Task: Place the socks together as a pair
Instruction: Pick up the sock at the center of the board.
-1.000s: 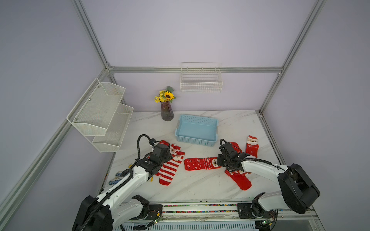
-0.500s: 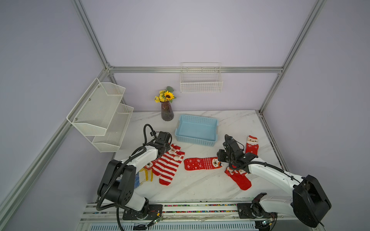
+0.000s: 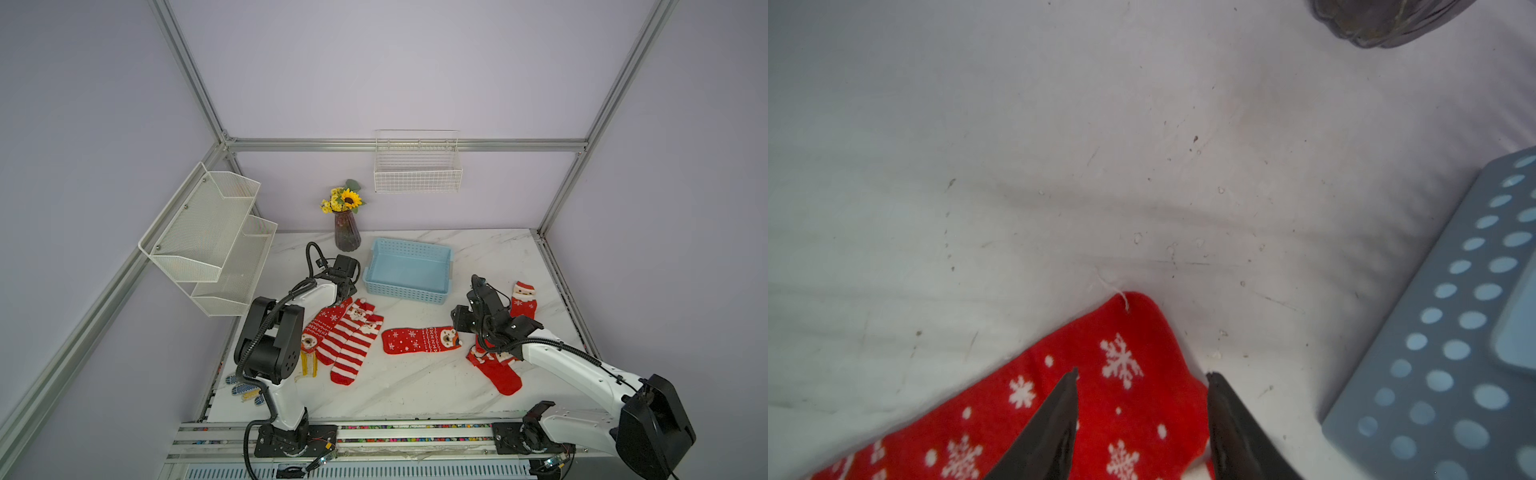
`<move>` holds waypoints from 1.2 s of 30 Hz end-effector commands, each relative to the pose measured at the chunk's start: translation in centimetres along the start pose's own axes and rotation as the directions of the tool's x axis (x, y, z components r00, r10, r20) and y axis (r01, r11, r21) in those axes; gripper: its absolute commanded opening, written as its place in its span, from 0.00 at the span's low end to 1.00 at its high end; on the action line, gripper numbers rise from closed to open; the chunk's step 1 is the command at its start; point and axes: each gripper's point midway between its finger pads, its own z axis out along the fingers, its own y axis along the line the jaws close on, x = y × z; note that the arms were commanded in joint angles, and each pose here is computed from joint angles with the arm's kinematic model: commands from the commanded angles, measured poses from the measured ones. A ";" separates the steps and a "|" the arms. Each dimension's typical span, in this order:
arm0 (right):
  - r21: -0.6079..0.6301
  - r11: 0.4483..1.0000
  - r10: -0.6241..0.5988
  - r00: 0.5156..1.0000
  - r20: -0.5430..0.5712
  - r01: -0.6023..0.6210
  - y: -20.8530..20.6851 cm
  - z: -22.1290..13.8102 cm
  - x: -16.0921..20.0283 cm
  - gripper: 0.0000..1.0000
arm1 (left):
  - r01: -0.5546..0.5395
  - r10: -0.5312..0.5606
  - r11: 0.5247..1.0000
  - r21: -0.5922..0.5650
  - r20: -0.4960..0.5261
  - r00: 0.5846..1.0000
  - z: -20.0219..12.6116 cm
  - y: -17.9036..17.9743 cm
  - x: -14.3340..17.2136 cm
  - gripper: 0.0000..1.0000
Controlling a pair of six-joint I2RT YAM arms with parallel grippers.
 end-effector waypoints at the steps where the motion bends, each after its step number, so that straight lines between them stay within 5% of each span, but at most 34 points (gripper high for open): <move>1: -0.008 1.000 0.004 1.000 0.026 -0.003 0.2 -0.6 -0.9 0.44 | 0.031 -0.030 0.999 -0.021 0.035 0.999 0.0 -0.3 -1.8 0.51; 22: -0.043 0.999 -0.024 1.000 0.014 0.025 0.6 -0.8 -0.4 0.44 | 0.015 -0.017 0.999 -0.031 -0.065 0.998 2.9 -1.2 0.3 0.43; 25: -0.081 0.994 -0.070 0.997 0.025 0.072 1.3 -1.1 -0.6 0.44 | -0.011 0.010 1.000 -0.022 -0.062 0.998 2.8 -1.7 -0.2 0.35; 30: -0.150 0.978 -0.136 0.987 0.088 0.148 2.9 -2.7 -2.2 0.45 | -0.016 0.016 1.000 -0.006 -0.024 1.000 1.1 -2.0 -1.8 0.09; 36: -0.251 0.933 -0.211 0.958 0.193 0.256 5.6 -5.1 -4.3 0.48 | -0.066 0.066 0.995 0.071 0.014 0.998 -1.9 -3.1 -3.7 0.00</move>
